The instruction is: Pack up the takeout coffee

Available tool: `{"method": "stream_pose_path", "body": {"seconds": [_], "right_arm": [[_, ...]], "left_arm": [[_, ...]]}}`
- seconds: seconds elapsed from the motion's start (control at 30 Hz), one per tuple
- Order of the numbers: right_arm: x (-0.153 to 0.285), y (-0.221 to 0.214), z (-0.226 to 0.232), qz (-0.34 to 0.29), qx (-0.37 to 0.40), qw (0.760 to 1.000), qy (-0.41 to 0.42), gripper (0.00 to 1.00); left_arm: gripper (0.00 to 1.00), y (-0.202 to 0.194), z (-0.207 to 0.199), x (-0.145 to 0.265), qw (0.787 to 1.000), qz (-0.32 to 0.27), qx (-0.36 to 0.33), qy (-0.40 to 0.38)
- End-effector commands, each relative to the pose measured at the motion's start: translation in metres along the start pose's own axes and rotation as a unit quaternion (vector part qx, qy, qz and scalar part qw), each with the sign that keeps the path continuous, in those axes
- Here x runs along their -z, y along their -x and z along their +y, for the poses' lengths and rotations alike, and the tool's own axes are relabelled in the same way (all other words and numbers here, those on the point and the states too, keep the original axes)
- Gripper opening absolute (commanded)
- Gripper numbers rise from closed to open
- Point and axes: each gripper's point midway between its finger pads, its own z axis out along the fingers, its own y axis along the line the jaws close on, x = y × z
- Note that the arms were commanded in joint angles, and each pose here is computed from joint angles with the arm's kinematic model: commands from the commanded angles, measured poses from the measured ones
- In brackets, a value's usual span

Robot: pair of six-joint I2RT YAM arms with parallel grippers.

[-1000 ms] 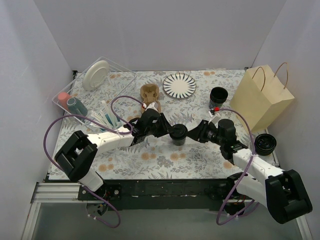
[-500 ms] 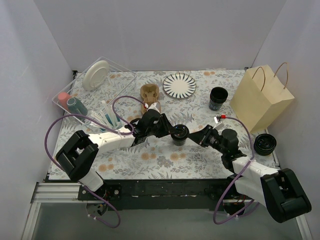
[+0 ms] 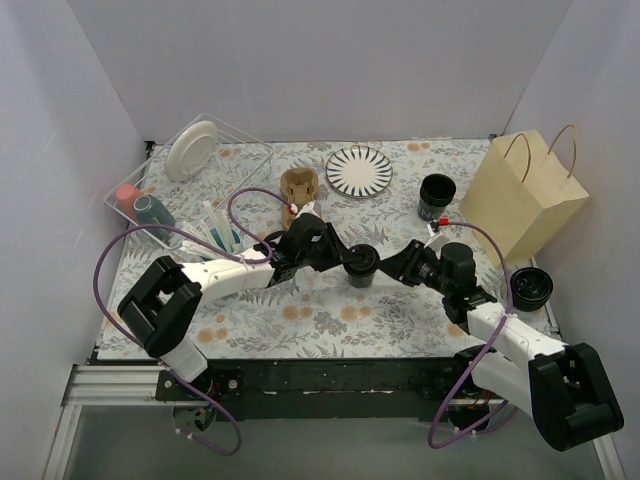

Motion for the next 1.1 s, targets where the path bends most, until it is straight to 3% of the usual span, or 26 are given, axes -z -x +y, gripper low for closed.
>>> {"method": "stream_pose_path", "body": {"seconds": [0.0,0.3,0.53,0.73,0.83,1.07], "right_arm": [[0.005,-0.015,-0.006,0.041,-0.008,0.999,-0.017,0.35],[0.000,-0.014,0.003,0.041,-0.024,0.999,0.012,0.28],[0.019,-0.061,-0.077,0.070,-0.075,0.983,-0.151,0.20],[0.031,-0.086,-0.111,0.079,-0.076,0.973,-0.201,0.21],[0.029,-0.079,-0.102,0.075,-0.067,0.978,-0.185,0.22],[0.015,-0.018,-0.041,0.030,-0.006,0.994,-0.107,0.29]], "left_arm": [[0.27,-0.068,0.119,0.014,0.970,0.112,-0.018,0.214],[0.27,-0.066,0.115,0.012,0.969,0.110,-0.019,0.221],[0.27,-0.070,0.126,0.015,0.964,0.113,-0.015,0.240],[0.27,-0.073,0.132,0.012,0.961,0.116,-0.016,0.249],[0.27,-0.070,0.127,0.009,0.963,0.116,-0.025,0.240],[0.27,-0.057,0.106,0.000,0.970,0.113,-0.079,0.199]]}}
